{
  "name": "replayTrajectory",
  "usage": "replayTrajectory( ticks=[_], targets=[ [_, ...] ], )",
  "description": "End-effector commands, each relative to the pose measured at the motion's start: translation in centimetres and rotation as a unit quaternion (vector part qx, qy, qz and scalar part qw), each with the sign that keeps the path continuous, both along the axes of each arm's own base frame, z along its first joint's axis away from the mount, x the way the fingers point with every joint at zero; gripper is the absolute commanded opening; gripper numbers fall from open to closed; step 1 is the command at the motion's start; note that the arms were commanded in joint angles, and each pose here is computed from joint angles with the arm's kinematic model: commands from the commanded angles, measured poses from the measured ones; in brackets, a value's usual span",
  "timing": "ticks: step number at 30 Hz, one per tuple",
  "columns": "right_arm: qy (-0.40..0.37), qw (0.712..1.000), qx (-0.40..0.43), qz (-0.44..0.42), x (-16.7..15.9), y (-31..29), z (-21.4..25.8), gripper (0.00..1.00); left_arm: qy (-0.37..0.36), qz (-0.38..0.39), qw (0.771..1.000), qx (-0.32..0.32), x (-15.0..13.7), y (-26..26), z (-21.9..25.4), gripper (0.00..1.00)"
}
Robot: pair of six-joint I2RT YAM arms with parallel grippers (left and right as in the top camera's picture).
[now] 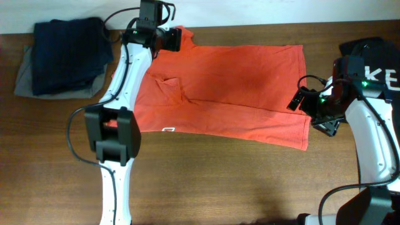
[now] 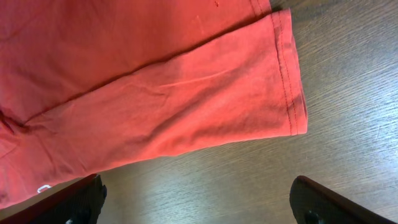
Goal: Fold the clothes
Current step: 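Move the left gripper up to the top left shoulder edge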
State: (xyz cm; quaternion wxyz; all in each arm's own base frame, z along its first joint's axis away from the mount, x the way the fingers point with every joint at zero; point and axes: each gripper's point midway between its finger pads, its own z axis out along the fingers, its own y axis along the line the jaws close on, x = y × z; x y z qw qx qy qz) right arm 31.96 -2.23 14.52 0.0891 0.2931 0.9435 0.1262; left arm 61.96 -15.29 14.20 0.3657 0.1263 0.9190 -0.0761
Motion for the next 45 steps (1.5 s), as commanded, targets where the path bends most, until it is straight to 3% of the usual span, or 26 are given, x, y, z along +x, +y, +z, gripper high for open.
replayTrajectory(
  ticks=[1, 16, 29, 45],
  targets=[
    [-0.002, 1.0, 0.003, 0.01, -0.1, 0.3, 0.1, 0.99, -0.02, -0.045, 0.999, -0.022, 0.8, -2.7, 0.9, 0.71],
    [0.005, 0.999, -0.001, 0.032, -0.6, 0.4, -0.1, 0.99, -0.035, -0.005, 0.998, 0.047, 3.2, -5.5, -8.2, 0.71],
    [0.018, 0.999, -0.002, 0.045, -1.4, 0.5, -0.2, 0.99, -0.09, 0.023, 0.995, 0.045, 5.8, -4.3, -8.0, 0.65],
    [0.029, 0.999, 0.001, 0.045, -1.9, 0.5, -0.3, 0.99, -0.078, 0.04, 0.995, 0.054, 6.4, -2.2, -11.1, 0.62]
  ],
)
